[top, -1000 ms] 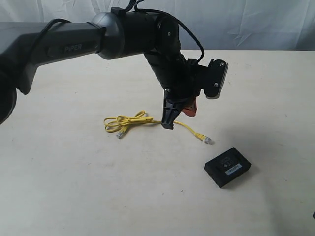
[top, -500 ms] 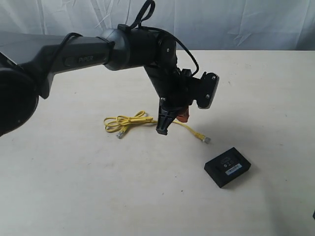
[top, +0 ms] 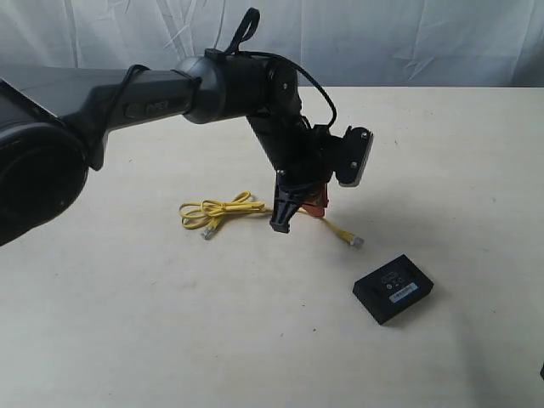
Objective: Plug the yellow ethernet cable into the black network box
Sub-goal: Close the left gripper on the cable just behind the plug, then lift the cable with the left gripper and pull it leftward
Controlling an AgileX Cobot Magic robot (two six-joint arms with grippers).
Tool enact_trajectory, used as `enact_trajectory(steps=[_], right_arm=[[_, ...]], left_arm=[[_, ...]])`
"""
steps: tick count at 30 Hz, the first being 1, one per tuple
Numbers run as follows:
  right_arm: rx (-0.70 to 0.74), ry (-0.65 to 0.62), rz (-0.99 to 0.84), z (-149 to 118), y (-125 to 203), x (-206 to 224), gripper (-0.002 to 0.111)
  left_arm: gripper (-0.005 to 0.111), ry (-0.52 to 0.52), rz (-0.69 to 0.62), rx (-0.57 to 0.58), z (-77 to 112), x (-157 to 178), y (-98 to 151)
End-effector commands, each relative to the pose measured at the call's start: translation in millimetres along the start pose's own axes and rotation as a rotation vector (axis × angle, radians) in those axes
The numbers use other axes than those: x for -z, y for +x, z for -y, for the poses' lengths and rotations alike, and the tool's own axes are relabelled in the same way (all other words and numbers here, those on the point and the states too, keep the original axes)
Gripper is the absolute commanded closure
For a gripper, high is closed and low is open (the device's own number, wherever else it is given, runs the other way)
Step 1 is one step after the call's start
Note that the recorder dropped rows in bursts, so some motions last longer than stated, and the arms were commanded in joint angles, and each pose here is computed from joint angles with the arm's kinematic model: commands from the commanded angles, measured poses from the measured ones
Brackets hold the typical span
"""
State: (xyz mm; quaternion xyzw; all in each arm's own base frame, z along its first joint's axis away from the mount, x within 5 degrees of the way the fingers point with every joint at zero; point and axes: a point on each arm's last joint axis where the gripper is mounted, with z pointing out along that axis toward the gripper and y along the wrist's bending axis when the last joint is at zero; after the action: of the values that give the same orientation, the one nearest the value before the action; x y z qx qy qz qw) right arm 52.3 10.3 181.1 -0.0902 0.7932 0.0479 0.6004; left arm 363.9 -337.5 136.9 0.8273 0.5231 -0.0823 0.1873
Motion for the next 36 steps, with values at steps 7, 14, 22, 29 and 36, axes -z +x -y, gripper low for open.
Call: enact_trajectory(steps=[7, 14, 22, 29, 36], right_arm=[[0.000, 0.004, 0.013, 0, 0, 0, 0.109], [0.000, 0.004, 0.013, 0, 0, 0, 0.109], [0.000, 0.004, 0.013, 0, 0, 0, 0.109], [0.000, 0.004, 0.013, 0, 0, 0, 0.109], [0.000, 0.004, 0.013, 0, 0, 0, 0.109]], left_arm=[[0.074, 0.028, 0.014, -0.105, 2.9, -5, -1], [0.074, 0.037, 0.022, -0.086, 4.8, -22, 4], [0.083, 0.051, 0.028, -0.096, 6.9, -26, 2], [0.107, 0.100, 0.007, -0.113, 12.5, -28, 3], [0.107, 0.026, 0.004, 0.087, 3.8, 14, -10]])
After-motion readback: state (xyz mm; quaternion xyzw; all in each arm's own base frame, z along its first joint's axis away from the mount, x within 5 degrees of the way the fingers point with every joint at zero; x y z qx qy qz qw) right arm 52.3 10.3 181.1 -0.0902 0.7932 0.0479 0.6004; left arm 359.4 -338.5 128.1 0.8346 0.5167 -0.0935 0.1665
